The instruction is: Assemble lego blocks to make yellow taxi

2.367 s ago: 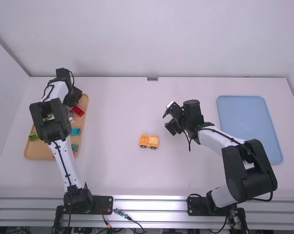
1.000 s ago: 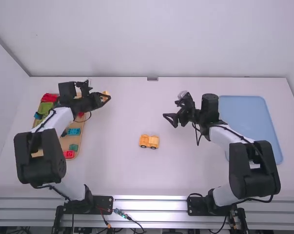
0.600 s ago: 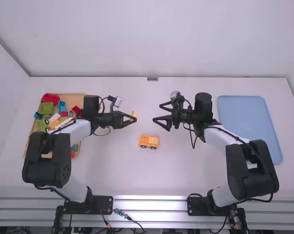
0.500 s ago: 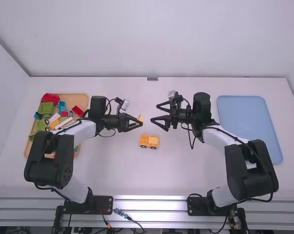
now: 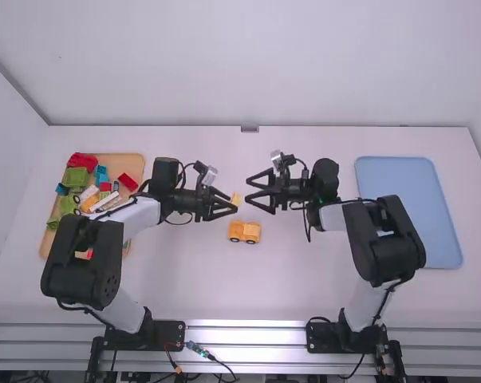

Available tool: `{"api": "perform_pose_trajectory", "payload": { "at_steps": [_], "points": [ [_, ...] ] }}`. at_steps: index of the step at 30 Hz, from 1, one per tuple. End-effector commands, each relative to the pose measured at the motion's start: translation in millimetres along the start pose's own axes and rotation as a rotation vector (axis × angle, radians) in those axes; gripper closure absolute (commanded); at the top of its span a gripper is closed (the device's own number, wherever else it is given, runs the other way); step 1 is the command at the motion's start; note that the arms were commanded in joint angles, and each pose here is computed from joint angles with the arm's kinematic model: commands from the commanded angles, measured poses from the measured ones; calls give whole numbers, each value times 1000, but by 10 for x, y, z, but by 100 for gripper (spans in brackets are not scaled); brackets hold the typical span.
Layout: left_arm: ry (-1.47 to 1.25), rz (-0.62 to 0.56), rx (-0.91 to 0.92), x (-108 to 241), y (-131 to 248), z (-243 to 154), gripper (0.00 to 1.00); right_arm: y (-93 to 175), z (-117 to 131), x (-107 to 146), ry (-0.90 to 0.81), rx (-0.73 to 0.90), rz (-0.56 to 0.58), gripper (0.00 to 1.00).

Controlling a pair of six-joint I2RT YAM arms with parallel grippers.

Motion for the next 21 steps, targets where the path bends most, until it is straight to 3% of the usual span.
{"api": "perform_pose_trajectory", "payload": {
  "at_steps": [1, 10, 12, 21],
  "points": [
    [-36, 11, -17, -12, -30, -23, 99, -59, -15, 25, -110, -29, 25, 3],
    [-65, -7, 7, -56, -117, -49, 99, -99, -27, 133, -101, 8, 0, 14],
    [-55, -16, -16, -48, -134, -38, 99, -91, -23, 134, -98, -1, 8, 20],
    [-55, -114, -79, 51, -111, -92, 99, -155, 20, 138, -47, -25, 20, 32]
  ]
}}
Point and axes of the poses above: each hand's point on the last joint's axis, 136 mm out from that joint toward the fingers, its own y axis back along the fingers, its own z axis along the line the jaws close on, x = y × z, the point moved 10 cm from there along y, back along the fingers, and after that the axes turned 6 degrees about -y, right-handed, at the moved point
